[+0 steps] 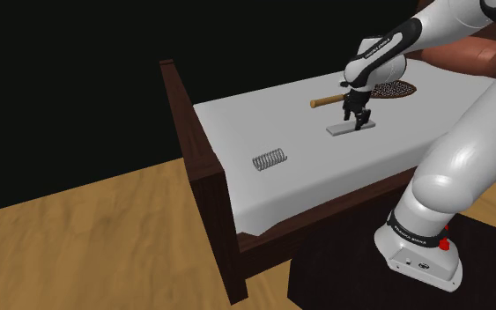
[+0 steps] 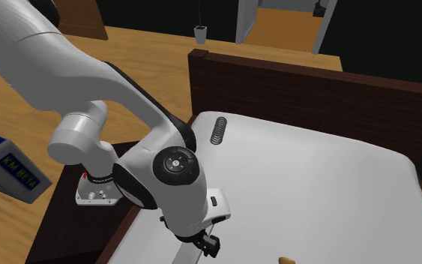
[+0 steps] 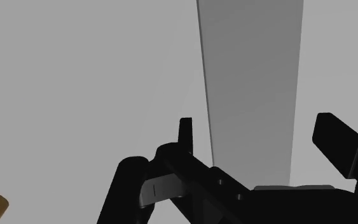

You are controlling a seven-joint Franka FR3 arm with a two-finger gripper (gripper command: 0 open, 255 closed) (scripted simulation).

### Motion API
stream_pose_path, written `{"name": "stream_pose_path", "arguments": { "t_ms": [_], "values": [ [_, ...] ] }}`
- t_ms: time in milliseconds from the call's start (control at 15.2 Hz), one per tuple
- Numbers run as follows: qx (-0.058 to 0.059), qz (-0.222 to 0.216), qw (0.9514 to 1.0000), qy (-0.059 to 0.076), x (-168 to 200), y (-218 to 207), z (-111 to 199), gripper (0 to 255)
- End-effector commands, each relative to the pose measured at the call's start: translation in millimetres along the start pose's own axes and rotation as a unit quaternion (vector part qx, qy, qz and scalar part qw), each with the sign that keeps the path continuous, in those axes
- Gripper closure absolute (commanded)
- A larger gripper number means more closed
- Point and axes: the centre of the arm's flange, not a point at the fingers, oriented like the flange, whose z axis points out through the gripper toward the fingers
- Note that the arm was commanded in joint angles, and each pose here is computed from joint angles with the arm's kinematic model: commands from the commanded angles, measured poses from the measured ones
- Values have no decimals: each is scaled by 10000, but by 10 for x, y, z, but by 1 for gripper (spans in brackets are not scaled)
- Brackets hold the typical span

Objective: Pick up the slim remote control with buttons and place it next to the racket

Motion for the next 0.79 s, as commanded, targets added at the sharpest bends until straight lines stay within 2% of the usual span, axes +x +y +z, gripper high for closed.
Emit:
{"name": "stream_pose_path", "arguments": {
  "t_ms": [0, 198, 462, 726],
  "values": [
    [0, 0, 10000, 0, 0, 0, 0, 0],
    [0, 0, 10000, 0, 0, 0, 0, 0],
    [-1, 0, 10000, 0, 0, 0, -500, 0],
    [-1, 0, 10000, 0, 0, 0, -500, 0]
  ]
}}
